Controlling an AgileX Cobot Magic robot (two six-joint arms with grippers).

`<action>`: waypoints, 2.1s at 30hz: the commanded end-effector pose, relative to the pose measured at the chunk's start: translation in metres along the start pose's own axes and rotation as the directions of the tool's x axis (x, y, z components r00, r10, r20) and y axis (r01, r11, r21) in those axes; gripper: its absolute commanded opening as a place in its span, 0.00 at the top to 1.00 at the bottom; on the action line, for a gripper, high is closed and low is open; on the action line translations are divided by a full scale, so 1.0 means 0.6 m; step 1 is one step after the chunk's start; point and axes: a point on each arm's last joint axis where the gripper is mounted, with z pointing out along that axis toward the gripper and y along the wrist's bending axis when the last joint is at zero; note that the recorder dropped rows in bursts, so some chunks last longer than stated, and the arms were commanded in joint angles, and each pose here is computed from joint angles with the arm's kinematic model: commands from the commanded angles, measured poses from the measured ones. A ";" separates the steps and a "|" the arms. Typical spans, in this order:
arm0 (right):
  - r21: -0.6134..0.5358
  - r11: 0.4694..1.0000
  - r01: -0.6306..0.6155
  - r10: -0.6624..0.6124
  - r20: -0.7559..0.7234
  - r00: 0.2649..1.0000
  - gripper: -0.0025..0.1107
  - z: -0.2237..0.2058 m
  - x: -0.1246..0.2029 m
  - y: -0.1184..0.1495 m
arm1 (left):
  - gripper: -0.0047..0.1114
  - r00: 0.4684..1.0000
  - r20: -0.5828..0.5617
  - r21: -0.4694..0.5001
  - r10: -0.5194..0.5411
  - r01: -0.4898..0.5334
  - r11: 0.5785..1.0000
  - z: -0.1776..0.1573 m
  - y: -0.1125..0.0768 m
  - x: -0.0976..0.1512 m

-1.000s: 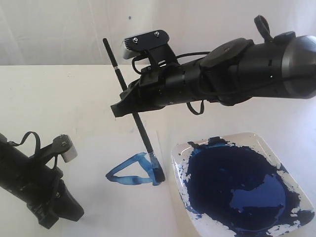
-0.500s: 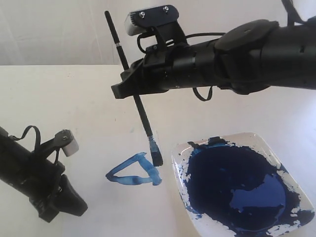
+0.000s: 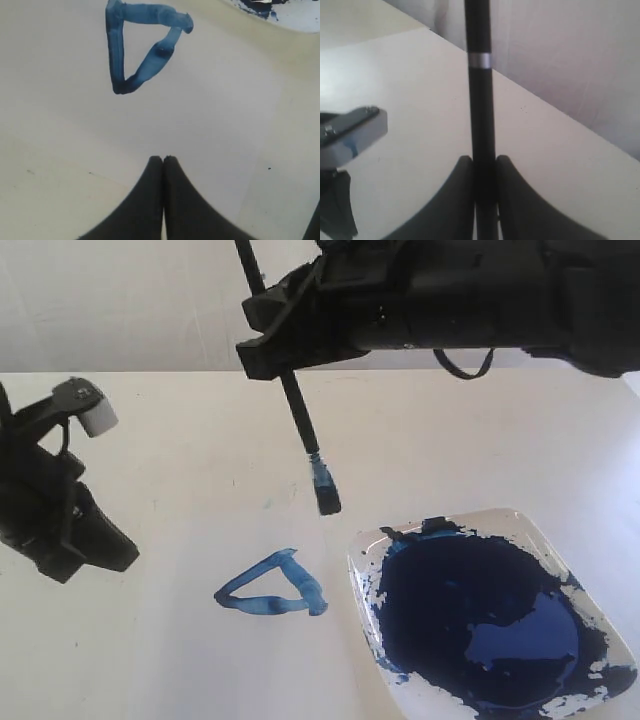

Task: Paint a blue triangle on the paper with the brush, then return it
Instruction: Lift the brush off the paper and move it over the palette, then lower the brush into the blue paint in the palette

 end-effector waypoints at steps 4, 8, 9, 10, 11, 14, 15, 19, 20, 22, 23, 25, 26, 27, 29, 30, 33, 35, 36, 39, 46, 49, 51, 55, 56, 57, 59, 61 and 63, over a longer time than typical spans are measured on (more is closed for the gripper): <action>0.039 0.999 0.015 -0.013 -0.049 0.999 0.98 -0.056 -0.002 0.002 | 0.96 0.992 0.121 -0.044 0.037 -0.032 0.999 -0.063 -0.056 0.000; 0.133 0.988 -0.080 0.090 -0.071 0.993 0.98 -0.080 0.002 -0.024 | 0.96 0.983 0.178 -0.039 0.039 -0.033 0.999 -0.078 -0.082 0.009; 0.159 0.984 -0.085 0.098 -0.076 0.992 0.98 -0.084 0.004 -0.033 | 0.96 0.982 0.184 -0.045 0.045 -0.037 0.998 -0.081 -0.086 0.012; 0.197 0.973 -0.116 0.131 -0.067 0.989 0.98 -0.092 0.004 -0.044 | 0.96 0.979 0.196 -0.058 0.055 -0.044 0.997 -0.086 -0.090 0.013; 0.234 0.962 -0.140 0.158 -0.062 0.985 0.98 -0.098 0.005 -0.056 | 0.96 0.977 0.202 -0.065 0.060 -0.048 0.997 -0.089 -0.094 0.016; 0.329 0.923 -0.200 0.228 -0.049 0.972 0.98 -0.117 0.012 -0.092 | 0.96 0.973 0.218 -0.083 0.070 -0.053 0.995 -0.094 -0.101 0.021; 0.351 0.908 -0.227 0.258 -0.042 0.965 0.98 -0.122 0.015 -0.101 | 0.96 0.972 0.223 -0.088 0.071 -0.053 0.995 -0.095 -0.102 0.021; 0.436 0.838 -0.329 0.368 -0.007 0.930 0.98 -0.144 0.028 -0.139 | 0.96 0.968 0.243 -0.091 0.069 -0.049 0.995 -0.098 -0.104 0.019; 0.450 0.817 -0.361 0.401 0.005 0.916 0.98 -0.149 0.031 -0.146 | 0.96 0.966 0.248 -0.090 0.067 -0.046 0.995 -0.098 -0.104 0.019; 0.466 0.765 -0.445 0.484 0.041 0.874 0.98 -0.156 0.036 -0.155 | 0.96 0.962 0.266 -0.087 0.058 -0.036 0.996 -0.098 -0.104 0.016; 0.469 0.735 -0.489 0.526 0.061 0.849 0.98 -0.158 0.038 -0.158 | 0.96 0.959 0.278 -0.083 0.051 -0.029 0.996 -0.099 -0.105 0.014; 0.471 0.719 -0.511 0.546 0.073 0.835 0.98 -0.159 0.039 -0.159 | 0.96 0.955 0.294 -0.073 0.041 -0.020 0.997 -0.100 -0.106 0.012; 0.471 0.719 -0.511 0.545 0.075 0.835 0.98 -0.159 0.039 -0.159 | 0.96 0.954 0.297 -0.070 0.038 -0.018 0.997 -0.100 -0.106 0.011; 0.471 0.719 -0.511 0.545 0.075 0.835 0.98 -0.159 0.039 -0.159 | 0.96 0.953 0.303 -0.066 0.035 -0.015 0.998 -0.100 -0.107 0.011; 0.474 0.724 -0.501 0.538 0.067 0.840 0.98 -0.159 0.039 -0.159 | 0.96 0.952 0.306 -0.063 0.032 -0.013 0.998 -0.100 -0.107 0.010; 0.479 0.725 -0.495 0.534 0.065 0.843 0.98 -0.160 0.040 -0.160 | 0.96 0.952 0.306 -0.063 0.032 -0.013 0.998 -0.100 -0.107 0.010; 0.500 0.661 -0.559 0.582 0.128 0.803 0.98 -0.164 0.045 -0.178 | 0.96 0.952 0.306 -0.063 0.032 -0.013 0.998 -0.100 -0.107 0.010; 0.518 0.556 -0.650 0.651 0.215 0.728 0.98 -0.171 0.055 -0.203 | 0.96 0.951 0.308 -0.062 0.031 -0.012 0.998 -0.100 -0.107 0.010; 0.522 0.497 -0.693 0.688 0.250 0.681 0.98 -0.174 0.061 -0.216 | 0.96 0.951 0.309 -0.061 0.030 -0.012 0.998 -0.100 -0.107 0.010; 0.541 0.346 -0.766 0.789 0.274 0.550 0.98 -0.178 0.091 -0.248 | 0.96 0.951 0.309 -0.061 0.030 -0.012 0.998 -0.100 -0.107 0.010; 0.644 0.234 -0.728 0.942 0.035 0.334 0.98 -0.160 0.186 -0.278 | 0.96 0.946 0.324 -0.049 0.019 -0.003 0.999 -0.101 -0.109 0.008; 0.658 0.200 -0.726 0.963 0.005 0.269 0.98 -0.147 0.212 -0.285 | 0.96 0.946 0.324 -0.049 0.019 -0.003 0.999 -0.101 -0.109 0.008; 0.668 0.188 -0.720 0.970 -0.010 0.244 0.98 -0.139 0.227 -0.290 | 0.96 0.946 0.324 -0.049 0.019 -0.003 0.999 -0.101 -0.109 0.008; 0.684 0.170 -0.709 0.978 -0.028 0.207 0.98 -0.125 0.251 -0.297 | 0.96 0.946 0.325 -0.051 0.019 -0.003 0.999 -0.101 -0.108 0.008; 0.690 0.162 -0.706 0.981 -0.033 0.193 0.98 -0.122 0.259 -0.297 | 0.96 0.945 0.326 -0.054 0.019 -0.002 0.999 -0.101 -0.108 0.007; 0.695 0.150 -0.703 0.984 -0.034 0.177 0.98 -0.119 0.267 -0.298 | 0.96 0.945 0.327 -0.056 0.019 -0.001 0.998 -0.101 -0.108 0.007; 0.705 0.132 -0.696 0.988 -0.037 0.150 0.98 -0.113 0.286 -0.297 | 0.96 0.944 0.329 -0.059 0.020 0.000 0.998 -0.101 -0.107 0.007; 0.717 0.120 -0.687 0.991 -0.041 0.130 0.98 -0.108 0.303 -0.296 | 0.96 0.944 0.330 -0.061 0.020 0.001 0.998 -0.101 -0.107 0.007; 0.727 0.108 -0.678 0.993 -0.040 0.115 0.98 -0.105 0.320 -0.293 | 0.96 0.944 0.329 -0.060 0.018 0.001 0.998 -0.101 -0.106 0.007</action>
